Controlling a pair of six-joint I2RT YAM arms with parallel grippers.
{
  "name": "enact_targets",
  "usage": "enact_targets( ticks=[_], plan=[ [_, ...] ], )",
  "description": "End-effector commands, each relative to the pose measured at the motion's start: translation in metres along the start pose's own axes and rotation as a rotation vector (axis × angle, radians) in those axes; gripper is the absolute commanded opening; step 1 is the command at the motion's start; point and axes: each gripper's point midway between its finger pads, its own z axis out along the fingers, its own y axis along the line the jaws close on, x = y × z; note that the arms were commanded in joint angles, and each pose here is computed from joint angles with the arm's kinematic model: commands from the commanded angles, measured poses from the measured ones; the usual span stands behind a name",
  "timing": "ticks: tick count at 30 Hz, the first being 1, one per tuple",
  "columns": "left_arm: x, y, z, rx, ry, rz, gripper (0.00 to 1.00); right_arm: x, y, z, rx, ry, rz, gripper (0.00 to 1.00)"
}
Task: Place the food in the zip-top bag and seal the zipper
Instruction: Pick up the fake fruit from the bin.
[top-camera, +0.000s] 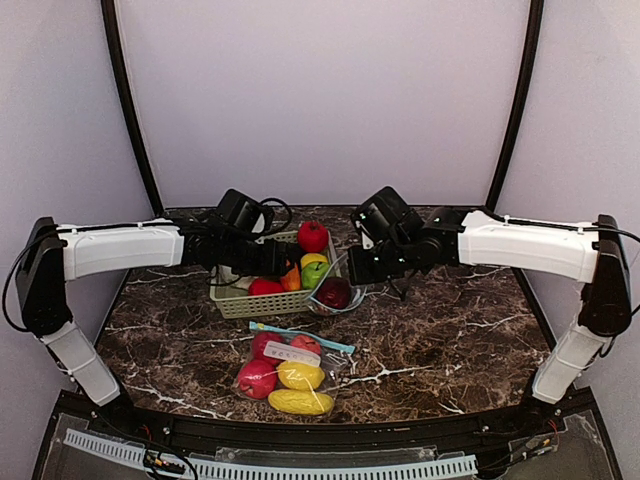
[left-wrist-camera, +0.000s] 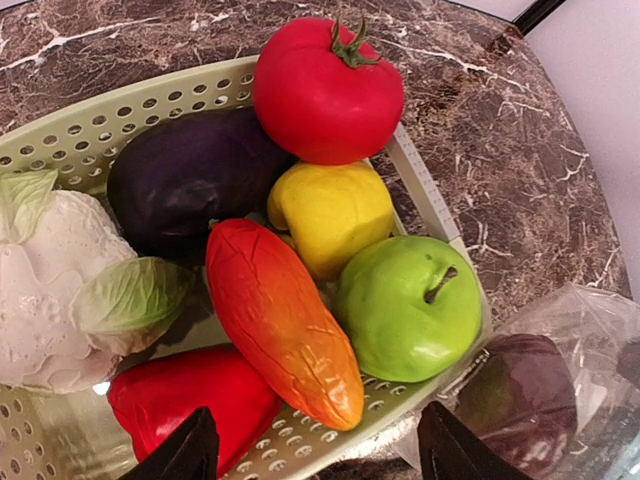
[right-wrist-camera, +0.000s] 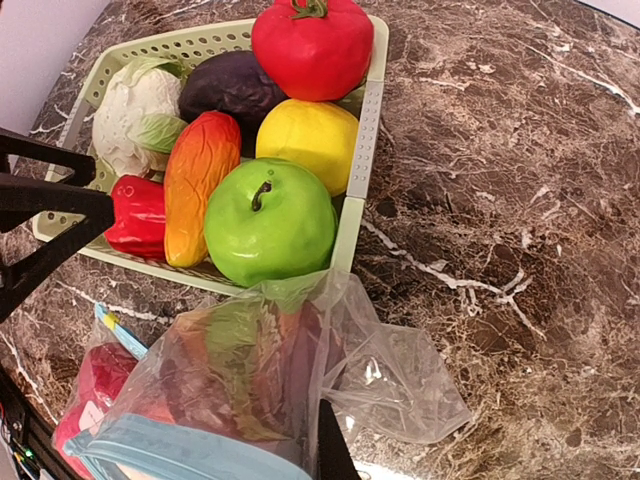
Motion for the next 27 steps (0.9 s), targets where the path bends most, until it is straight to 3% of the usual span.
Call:
enact_targets(
  ticks=[1, 4, 10, 18, 22, 27],
  plan=[
    [-0.01, 0.0, 0.015, -0.003, -0.019, -0.02, 0.66, -0.008, 0.005, 0.002, -0.015, -0.018, 0.012, 0.0],
    [-0.004, 0.009, 0.03, -0.039, 0.017, -0.028, 0.62, -0.009, 0.005, 0.002, -0.017, -0.018, 0.011, 0.0],
    [0.005, 0.014, 0.048, -0.047, 0.054, -0.046, 0.62, -0.01, 0.006, 0.002, -0.019, -0.02, 0.006, 0.0],
    [0.01, 0.017, 0.065, -0.04, 0.082, -0.055, 0.68, -0.011, 0.008, 0.003, -0.023, -0.02, 0.002, 0.0],
    [0.014, 0.02, 0.069, -0.048, 0.094, -0.057, 0.63, -0.011, 0.007, 0.003, -0.022, -0.021, 0.001, 0.0],
    [0.015, 0.021, 0.069, -0.054, 0.098, -0.051, 0.51, -0.011, 0.007, 0.003, -0.021, -0.021, 0.0, 0.0]
  ],
)
